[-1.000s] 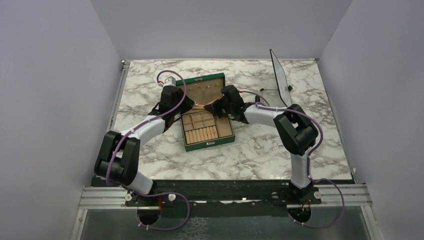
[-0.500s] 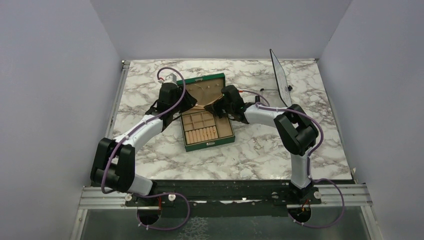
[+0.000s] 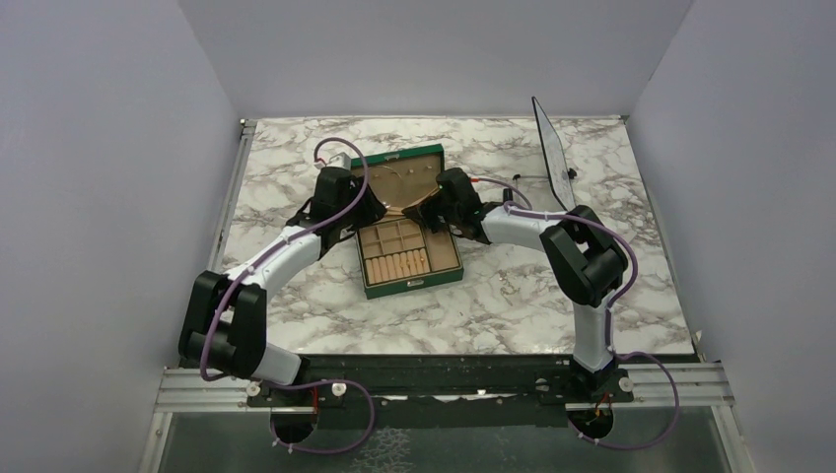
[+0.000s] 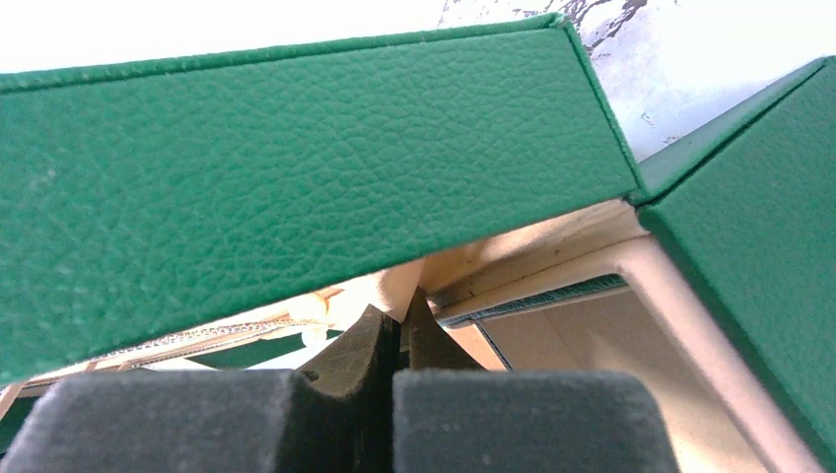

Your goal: Organize the mixed jewelry

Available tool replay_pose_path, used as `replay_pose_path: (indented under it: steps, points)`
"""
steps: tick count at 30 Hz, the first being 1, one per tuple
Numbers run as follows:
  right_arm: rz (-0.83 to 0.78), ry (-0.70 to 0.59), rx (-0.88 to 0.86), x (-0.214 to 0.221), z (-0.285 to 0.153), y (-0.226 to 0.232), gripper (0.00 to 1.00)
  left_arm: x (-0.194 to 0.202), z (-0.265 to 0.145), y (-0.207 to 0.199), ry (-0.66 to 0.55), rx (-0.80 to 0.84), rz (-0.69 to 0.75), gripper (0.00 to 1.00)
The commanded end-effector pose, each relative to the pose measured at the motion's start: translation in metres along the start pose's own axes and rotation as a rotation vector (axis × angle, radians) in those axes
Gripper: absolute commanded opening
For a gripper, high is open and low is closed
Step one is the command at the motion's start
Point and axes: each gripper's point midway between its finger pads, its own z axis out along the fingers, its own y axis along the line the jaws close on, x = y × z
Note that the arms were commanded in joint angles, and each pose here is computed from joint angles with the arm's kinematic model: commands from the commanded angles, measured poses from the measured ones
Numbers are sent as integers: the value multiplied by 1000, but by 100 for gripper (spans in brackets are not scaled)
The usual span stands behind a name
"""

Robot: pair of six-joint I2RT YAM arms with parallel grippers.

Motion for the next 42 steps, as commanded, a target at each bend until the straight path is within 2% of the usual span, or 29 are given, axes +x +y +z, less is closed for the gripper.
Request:
replay_pose_path:
  steps: [1,4,20,34,38,42]
  points:
    - [-39,53,177,16,-4,-56,1,-6,11,5,-14,-29,54,46]
    - [-42,55,175,16,-6,-55,1,-13,17,3,-32,-30,69,40]
    - [-38,62,147,17,-5,-55,1,-40,19,-3,-129,-45,42,23]
    - [-55,76,137,20,-11,-51,1,-37,28,12,-95,-146,5,29]
    - [-111,61,76,17,-17,-39,1,-38,28,12,-87,-159,-3,31]
    - [-187,41,-57,16,-27,-14,1,-39,27,12,-91,-164,-12,33]
